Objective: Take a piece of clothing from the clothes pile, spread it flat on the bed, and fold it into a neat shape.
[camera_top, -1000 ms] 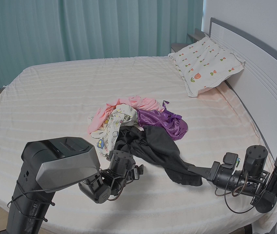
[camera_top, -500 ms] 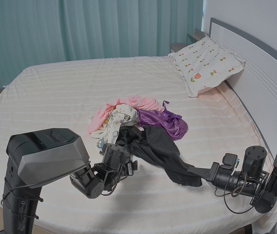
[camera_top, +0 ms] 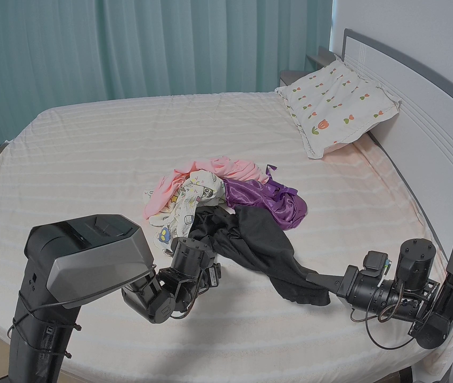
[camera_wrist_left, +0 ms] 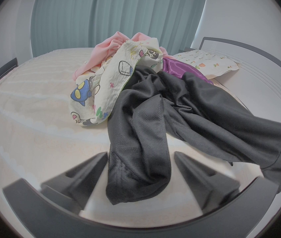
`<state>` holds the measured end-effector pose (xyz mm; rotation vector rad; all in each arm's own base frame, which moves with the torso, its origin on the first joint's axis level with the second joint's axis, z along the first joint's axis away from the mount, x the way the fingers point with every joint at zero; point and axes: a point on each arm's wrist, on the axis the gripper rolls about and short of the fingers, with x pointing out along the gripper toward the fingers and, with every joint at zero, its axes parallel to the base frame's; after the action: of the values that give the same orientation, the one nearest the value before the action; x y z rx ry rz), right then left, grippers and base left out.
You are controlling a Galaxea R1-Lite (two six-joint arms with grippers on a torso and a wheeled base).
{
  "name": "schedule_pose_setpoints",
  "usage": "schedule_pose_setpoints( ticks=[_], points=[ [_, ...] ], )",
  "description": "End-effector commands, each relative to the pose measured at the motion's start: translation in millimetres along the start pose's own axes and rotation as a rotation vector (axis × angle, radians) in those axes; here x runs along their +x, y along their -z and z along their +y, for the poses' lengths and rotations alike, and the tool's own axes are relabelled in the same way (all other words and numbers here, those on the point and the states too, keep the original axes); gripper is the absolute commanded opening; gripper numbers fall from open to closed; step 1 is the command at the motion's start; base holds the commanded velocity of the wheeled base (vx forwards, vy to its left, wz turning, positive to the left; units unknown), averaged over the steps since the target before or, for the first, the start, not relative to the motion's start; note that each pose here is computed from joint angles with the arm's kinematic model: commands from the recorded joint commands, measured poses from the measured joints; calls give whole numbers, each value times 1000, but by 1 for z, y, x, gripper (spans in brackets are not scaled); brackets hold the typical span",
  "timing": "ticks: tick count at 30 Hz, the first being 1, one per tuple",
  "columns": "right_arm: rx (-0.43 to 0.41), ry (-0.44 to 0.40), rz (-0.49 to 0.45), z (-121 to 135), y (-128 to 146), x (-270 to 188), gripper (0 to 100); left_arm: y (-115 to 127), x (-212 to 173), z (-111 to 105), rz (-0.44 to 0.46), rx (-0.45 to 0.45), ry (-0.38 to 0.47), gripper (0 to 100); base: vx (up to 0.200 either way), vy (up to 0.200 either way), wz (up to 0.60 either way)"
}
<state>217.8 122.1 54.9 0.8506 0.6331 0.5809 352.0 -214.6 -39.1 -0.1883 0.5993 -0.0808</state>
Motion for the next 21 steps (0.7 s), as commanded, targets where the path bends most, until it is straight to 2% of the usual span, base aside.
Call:
schedule_pose_setpoints(
  ticks=[1,5,7,10,13,14,17,18,19,21],
  points=[
    [-3,-8,-5,1,-1,0,0,4,6,3,9,1,-11,0,0,0,0],
    [-3,-8,-5,1,-1,0,0,4,6,5,10,-4,-16,0,0,0,0],
    [-3,-10,-5,1,-1,0,0,0,3,6,2,-41,-18,0,0,0,0],
    [-18,-25,-19,5,-2,0,0,-24,-20,-6,-50,-156,29,0,0,0,0],
    [-41,-80,-63,19,-10,-4,0,-39,-49,-18,-80,-218,86,0,0,0,0],
    [-53,-123,-106,31,-16,-11,0,-56,-75,-23,-117,-271,133,0,0,0,0],
    [-90,-216,-192,54,-30,-26,0,-83,-121,-28,-194,-358,220,0,0,0,0],
    [-93,-228,-201,57,-32,-28,0,-86,-125,-27,-203,-364,227,0,0,0,0],
    [-113,-293,-267,72,-42,-41,0,-103,-148,-25,-263,-396,270,0,0,0,0],
    [-136,-355,-344,87,-54,-58,0,-121,-176,-18,-349,-437,320,0,0,0,0]
  ],
)
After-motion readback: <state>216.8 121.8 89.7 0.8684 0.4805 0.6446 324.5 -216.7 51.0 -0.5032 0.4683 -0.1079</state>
